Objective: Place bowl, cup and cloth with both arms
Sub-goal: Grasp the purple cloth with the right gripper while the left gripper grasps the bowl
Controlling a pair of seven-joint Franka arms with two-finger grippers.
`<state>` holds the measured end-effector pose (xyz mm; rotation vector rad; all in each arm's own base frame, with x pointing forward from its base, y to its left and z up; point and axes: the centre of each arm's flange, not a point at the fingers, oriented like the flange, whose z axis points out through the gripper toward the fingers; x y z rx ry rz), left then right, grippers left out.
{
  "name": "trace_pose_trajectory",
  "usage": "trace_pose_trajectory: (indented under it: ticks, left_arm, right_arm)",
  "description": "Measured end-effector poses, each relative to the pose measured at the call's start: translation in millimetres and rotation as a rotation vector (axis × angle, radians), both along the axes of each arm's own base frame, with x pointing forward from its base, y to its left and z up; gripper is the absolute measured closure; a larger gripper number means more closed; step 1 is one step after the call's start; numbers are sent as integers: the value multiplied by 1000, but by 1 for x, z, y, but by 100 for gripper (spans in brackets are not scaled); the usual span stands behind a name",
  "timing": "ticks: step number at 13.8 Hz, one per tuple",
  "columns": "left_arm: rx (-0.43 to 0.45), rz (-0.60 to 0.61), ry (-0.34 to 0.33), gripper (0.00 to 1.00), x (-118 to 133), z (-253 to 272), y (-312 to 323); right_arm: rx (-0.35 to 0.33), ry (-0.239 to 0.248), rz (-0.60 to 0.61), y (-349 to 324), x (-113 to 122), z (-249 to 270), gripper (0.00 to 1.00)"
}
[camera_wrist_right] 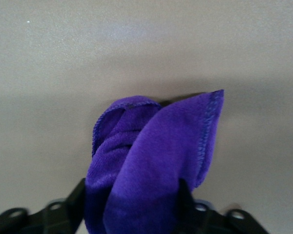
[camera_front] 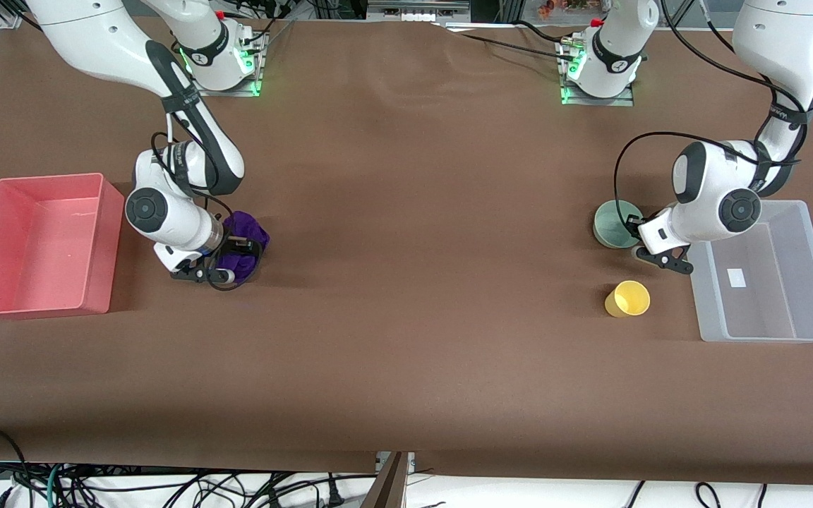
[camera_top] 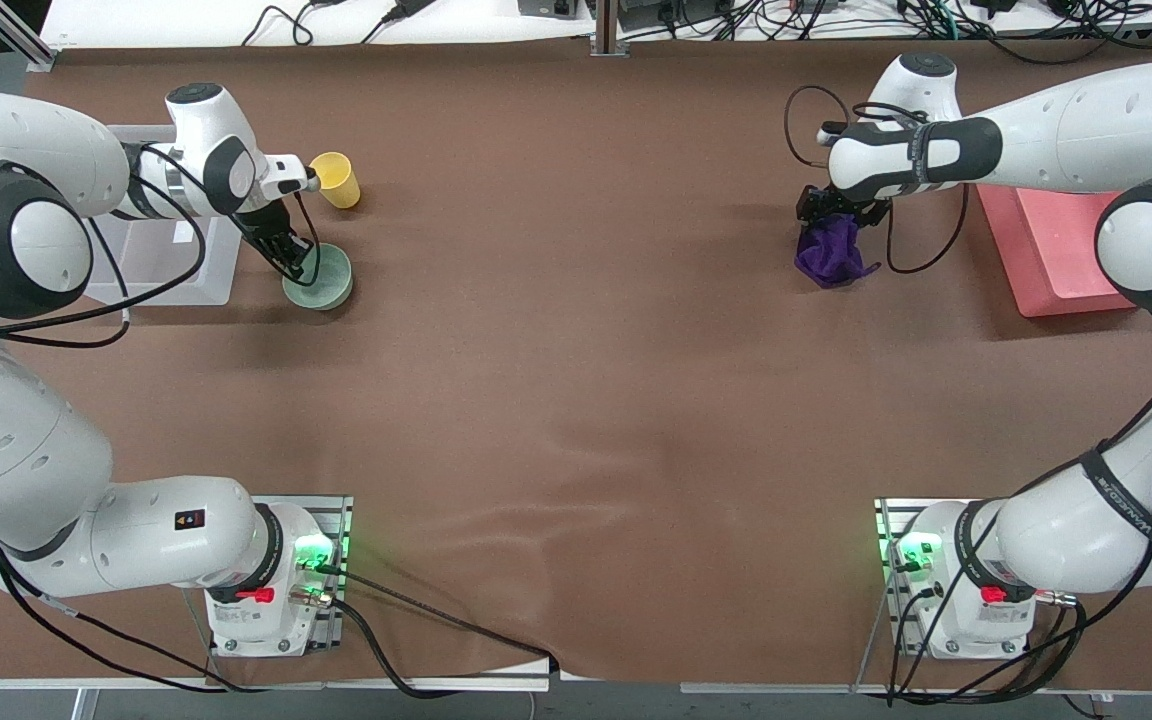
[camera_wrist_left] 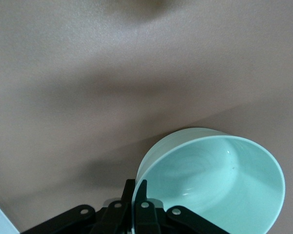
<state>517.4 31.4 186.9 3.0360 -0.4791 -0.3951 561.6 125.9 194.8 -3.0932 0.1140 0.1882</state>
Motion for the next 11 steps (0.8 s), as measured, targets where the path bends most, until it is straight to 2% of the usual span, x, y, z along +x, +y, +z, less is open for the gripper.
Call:
trace_pose_trajectory:
  ticks: [3, 6, 8, 11]
  left_arm:
    - [4, 1, 4, 97, 5, 17, 1]
    - [14, 5, 47, 97, 21, 70, 5]
    - [21, 10, 67, 97, 37, 114, 8]
    - [20, 8, 84, 97, 56, 168, 19]
  right_arm:
    - [0, 2, 3, 2, 4, 8, 62]
    - [0, -1, 9, 4, 13, 33, 92]
    - [-5, 32, 26, 4, 22, 69, 93]
    - [-9, 106, 91, -14, 41, 151, 93]
